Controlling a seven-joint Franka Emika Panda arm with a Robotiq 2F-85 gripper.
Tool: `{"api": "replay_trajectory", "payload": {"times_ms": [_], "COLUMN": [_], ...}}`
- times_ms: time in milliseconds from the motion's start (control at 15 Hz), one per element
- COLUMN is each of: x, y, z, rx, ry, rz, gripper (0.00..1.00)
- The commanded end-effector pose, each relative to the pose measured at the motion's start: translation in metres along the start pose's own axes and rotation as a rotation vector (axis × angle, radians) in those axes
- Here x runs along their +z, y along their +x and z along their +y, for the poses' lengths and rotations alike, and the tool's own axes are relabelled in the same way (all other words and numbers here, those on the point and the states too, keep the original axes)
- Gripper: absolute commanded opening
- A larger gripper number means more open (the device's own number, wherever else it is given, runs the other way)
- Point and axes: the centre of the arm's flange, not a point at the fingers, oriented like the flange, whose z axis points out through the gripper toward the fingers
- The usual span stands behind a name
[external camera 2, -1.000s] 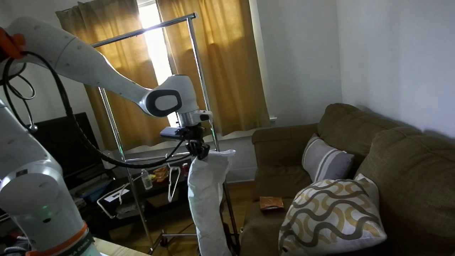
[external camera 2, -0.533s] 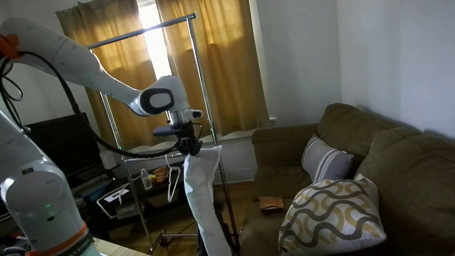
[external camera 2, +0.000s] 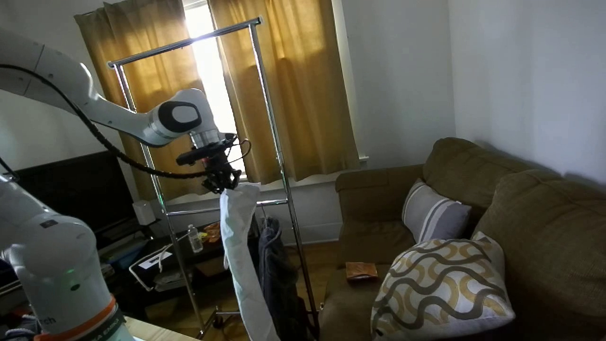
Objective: Pick up the white cloth from the couch and put it on the bottom railing
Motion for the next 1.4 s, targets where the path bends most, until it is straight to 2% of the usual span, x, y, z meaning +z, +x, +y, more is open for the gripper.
{"api": "replay_trajectory", "payload": {"times_ms": [0, 400, 467, 533, 1000, 1067, 1333], "x": [-0.028, -0.062, -0.053, -0.057, -0.055, -0.055, -0.1], "y": [0.018, 0.083, 0.061, 0.067, 0.065, 0.065, 0.102], "z": [-0.035, -0.08, -0.078, -0.083, -0.078, -0.078, -0.092], "rx": [-0.185, -0.483, -0.396, -0.409, -0.396, -0.396, -0.535], "ry": [-0.073, -0.175, -0.133, -0.139, -0.131, -0.131, -0.193], "rz": [0.026, 0.073, 0.067, 0.073, 0.07, 0.07, 0.166], "gripper": [0.01, 0.01, 0.01, 0.06, 0.06, 0.01, 0.01]}}
